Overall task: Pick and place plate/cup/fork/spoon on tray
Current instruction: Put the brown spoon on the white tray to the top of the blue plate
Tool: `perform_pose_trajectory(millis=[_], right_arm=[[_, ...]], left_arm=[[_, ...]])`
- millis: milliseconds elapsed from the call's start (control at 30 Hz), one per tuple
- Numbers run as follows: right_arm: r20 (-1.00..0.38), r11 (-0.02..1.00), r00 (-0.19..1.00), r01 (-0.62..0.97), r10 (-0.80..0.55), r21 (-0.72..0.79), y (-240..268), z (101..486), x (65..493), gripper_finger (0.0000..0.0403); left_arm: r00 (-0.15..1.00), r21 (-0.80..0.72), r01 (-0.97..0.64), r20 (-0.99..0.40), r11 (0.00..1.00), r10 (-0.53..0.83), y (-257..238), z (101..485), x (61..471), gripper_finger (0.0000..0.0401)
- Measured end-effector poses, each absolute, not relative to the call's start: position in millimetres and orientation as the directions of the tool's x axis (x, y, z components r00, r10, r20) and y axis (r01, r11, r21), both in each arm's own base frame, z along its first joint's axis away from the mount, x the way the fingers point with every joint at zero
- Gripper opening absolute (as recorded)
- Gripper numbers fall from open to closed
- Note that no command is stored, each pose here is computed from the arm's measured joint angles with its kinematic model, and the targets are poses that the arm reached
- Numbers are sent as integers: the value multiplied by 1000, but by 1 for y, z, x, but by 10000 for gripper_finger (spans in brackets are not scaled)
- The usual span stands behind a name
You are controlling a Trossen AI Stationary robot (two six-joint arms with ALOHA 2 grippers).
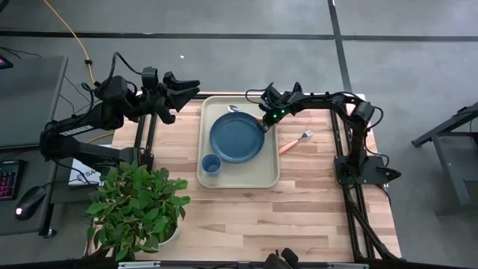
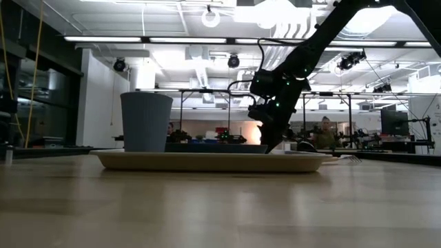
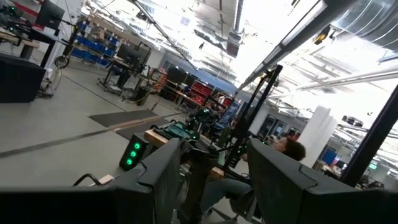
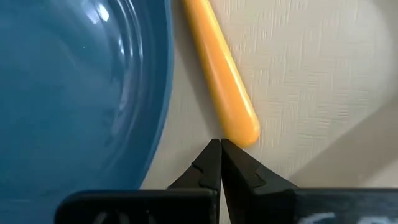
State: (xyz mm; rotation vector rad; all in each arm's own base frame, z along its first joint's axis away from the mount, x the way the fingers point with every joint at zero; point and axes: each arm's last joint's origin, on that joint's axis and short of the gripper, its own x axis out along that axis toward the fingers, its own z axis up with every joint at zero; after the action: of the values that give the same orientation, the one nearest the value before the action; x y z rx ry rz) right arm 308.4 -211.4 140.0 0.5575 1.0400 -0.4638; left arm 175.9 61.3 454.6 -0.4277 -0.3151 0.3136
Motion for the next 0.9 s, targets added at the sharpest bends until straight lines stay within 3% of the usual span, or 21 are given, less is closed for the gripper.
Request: perform_pose_trajectory(millis=[767,900], right_arm=[[-811,633,519,730,-269,257,-249,145,302,0],[-782,644,574,698,-243,313,-262,169,306,0]], left_arm=[[904,-449,-229,231,864,359,61,455,176,168],[904,-449,-229,231,864,359,61,455,176,168]])
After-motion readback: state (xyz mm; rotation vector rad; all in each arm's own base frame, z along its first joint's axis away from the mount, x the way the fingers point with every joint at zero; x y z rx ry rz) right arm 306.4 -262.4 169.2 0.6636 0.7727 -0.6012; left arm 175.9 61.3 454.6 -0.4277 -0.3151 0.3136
